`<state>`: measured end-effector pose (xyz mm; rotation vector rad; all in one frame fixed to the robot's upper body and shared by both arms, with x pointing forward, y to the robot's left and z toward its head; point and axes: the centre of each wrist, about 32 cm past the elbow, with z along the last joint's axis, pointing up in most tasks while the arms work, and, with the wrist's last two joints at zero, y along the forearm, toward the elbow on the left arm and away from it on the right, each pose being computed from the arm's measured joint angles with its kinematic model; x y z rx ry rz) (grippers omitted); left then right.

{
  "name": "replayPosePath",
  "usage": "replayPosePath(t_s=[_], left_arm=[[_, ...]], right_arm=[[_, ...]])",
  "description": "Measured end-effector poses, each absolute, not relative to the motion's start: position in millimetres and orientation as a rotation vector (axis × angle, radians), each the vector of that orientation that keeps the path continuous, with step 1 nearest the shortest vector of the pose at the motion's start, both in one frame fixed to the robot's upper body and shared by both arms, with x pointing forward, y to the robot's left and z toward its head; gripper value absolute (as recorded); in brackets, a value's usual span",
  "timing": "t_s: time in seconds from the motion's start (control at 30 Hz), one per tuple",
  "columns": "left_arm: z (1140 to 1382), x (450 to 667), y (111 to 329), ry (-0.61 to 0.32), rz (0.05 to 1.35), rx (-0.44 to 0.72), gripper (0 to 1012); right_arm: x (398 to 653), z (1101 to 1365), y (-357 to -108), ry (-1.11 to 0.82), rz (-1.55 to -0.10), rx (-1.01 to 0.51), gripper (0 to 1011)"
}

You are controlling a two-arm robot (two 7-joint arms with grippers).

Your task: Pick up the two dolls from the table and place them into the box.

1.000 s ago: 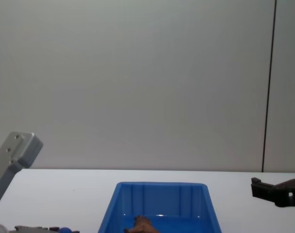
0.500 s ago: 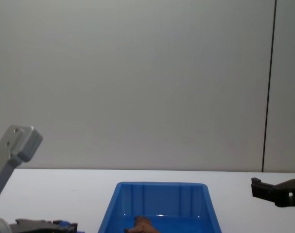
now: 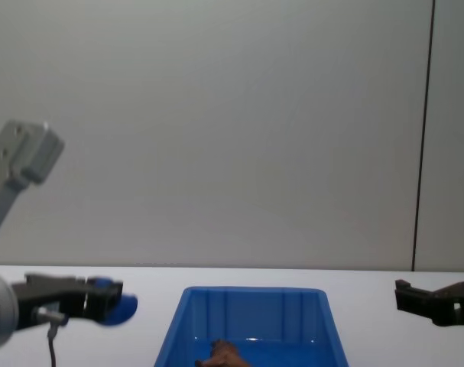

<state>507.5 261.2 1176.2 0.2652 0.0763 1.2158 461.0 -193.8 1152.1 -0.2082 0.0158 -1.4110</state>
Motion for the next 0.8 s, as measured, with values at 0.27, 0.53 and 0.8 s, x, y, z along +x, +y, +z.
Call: replayPosePath(t_s=[0.27,0.53,0.8], left_arm=[[1198.8,504.6,257.1,0.005,1.172,0.231,171],[1213.2,506.7,253.1,-0.032,1.084,0.18,158],[1220.0,514.6,248.1,-0.037,0.978,0.127,157]], right_arm=[[461.0,1152.1,-193.8,0.016,-1.411,-0.208,1001],[461.0,1152.1,-193.8,0.016,-1.411,-0.208,1001],[461.0,1152.1,-193.9,0.016,-1.411,-0.208,1001]])
